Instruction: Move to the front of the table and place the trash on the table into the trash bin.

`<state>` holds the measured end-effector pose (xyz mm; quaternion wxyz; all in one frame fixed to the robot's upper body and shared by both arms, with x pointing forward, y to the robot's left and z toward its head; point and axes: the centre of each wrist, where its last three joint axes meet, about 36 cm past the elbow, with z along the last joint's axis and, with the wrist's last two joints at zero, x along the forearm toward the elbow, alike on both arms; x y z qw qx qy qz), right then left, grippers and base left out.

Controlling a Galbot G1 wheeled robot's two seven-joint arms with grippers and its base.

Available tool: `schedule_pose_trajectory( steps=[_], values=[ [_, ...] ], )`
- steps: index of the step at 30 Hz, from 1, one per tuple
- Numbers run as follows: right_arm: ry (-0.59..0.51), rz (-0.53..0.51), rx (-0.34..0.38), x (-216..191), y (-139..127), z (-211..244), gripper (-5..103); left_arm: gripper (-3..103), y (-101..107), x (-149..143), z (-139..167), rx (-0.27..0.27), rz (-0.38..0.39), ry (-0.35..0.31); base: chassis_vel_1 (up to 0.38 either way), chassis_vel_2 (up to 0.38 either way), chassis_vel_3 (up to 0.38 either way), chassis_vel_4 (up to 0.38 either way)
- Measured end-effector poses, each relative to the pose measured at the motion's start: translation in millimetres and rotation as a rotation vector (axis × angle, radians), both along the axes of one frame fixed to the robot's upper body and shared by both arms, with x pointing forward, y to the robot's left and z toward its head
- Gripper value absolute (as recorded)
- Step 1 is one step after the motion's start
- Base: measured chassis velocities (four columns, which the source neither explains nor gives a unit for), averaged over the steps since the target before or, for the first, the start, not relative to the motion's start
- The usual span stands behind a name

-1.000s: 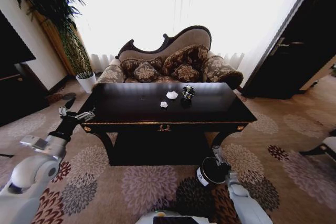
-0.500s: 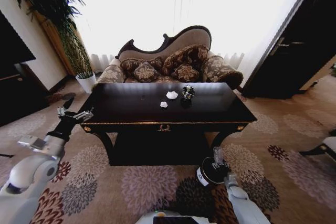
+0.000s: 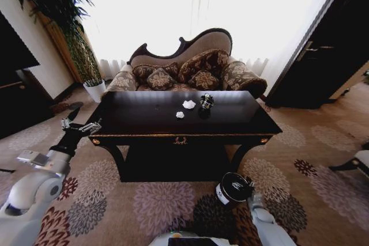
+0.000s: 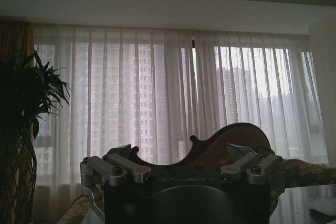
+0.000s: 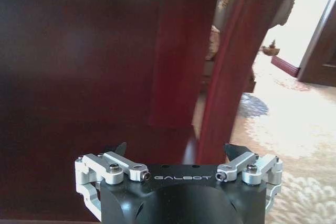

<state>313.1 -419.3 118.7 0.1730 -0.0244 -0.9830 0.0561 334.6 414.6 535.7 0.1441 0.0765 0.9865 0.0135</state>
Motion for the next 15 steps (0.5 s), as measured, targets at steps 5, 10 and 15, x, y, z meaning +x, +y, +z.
schedule_pose_trajectory(
  steps=[5, 10, 15],
  values=[
    [-0.067, 0.025, 0.058, -34, 34, 15, 100, 100, -4, -4, 0, -0.007, 0.02, 0.018, 0.0, 0.0, 0.0, 0.0],
    [-0.156, 0.037, 0.084, -56, 49, 37, 100, 100, -3, -4, 1, -0.008, 0.03, 0.017, 0.0, 0.0, 0.0, 0.0],
    [-0.233, 0.011, 0.153, -80, 67, 68, 100, 100, 1, -6, 0, -0.007, 0.049, 0.024, 0.0, 0.0, 0.0, 0.0]
  ],
)
